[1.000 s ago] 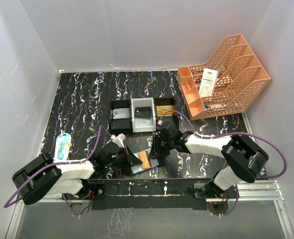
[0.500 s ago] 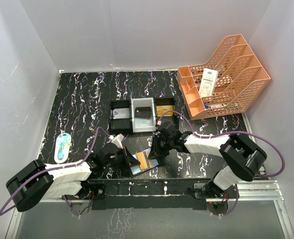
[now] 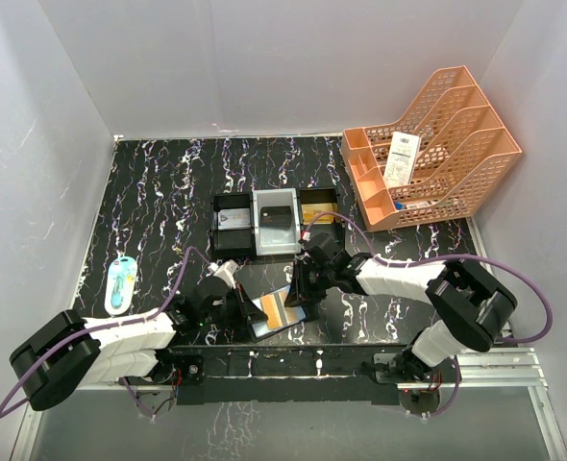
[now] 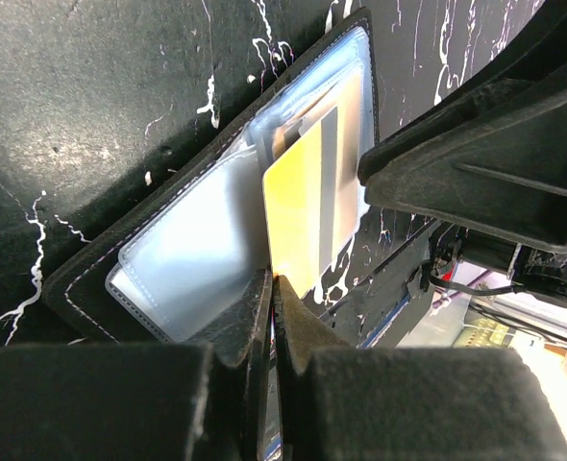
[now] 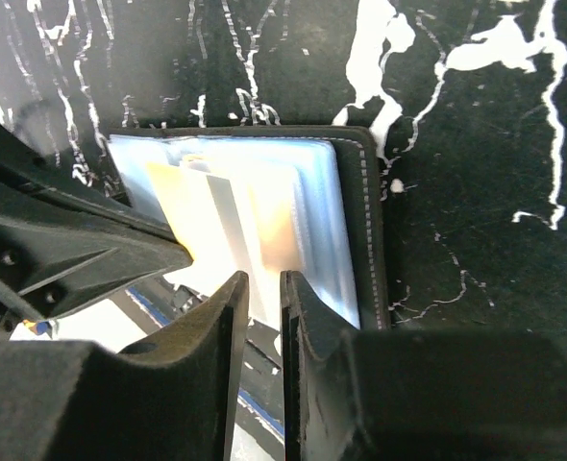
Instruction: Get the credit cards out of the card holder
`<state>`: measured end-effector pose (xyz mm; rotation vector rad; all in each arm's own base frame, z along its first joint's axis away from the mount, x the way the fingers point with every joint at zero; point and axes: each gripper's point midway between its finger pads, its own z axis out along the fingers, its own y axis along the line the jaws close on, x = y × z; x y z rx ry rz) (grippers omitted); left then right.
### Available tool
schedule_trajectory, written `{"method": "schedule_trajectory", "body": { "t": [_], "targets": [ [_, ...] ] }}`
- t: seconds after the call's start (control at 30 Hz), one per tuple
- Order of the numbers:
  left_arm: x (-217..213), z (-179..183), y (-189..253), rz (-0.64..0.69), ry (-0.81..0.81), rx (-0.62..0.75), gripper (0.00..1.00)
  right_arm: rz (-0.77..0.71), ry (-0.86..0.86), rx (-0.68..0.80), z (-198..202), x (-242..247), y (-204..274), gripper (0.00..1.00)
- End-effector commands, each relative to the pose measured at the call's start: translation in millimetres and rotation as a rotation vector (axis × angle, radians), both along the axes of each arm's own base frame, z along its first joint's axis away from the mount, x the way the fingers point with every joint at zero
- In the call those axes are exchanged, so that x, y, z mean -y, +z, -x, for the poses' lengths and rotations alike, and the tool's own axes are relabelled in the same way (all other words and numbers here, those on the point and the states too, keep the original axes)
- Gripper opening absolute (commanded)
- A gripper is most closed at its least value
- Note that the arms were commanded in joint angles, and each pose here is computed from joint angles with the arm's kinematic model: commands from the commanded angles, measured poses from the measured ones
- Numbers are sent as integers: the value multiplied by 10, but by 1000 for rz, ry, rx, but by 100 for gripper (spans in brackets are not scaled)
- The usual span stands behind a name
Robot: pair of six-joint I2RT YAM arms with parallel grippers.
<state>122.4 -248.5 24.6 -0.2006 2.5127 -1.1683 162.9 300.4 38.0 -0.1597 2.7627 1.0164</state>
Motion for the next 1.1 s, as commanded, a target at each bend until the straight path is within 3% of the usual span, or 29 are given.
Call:
{"method": "schedule_trajectory", "body": {
  "t": [0.0,0.17,0.43,0.67,1.07],
  "targets": [
    [42,-58,72,-5,-6,29,0,-114,50,84,-107,-224,429,20],
    [59,-63,74,-2,-8,28,0,-130,74,69,-81,-278,397,23],
    [81,-87,106,16,4,30,0,-29,44,-14,20,-142,-25,23],
    [152,-110,171,81,13,39,25,-43,28,-38,90,-108,-85,22],
    [177,-143,158,109,46,21,29,-64,33,-36,112,-113,-68,21]
  ]
}}
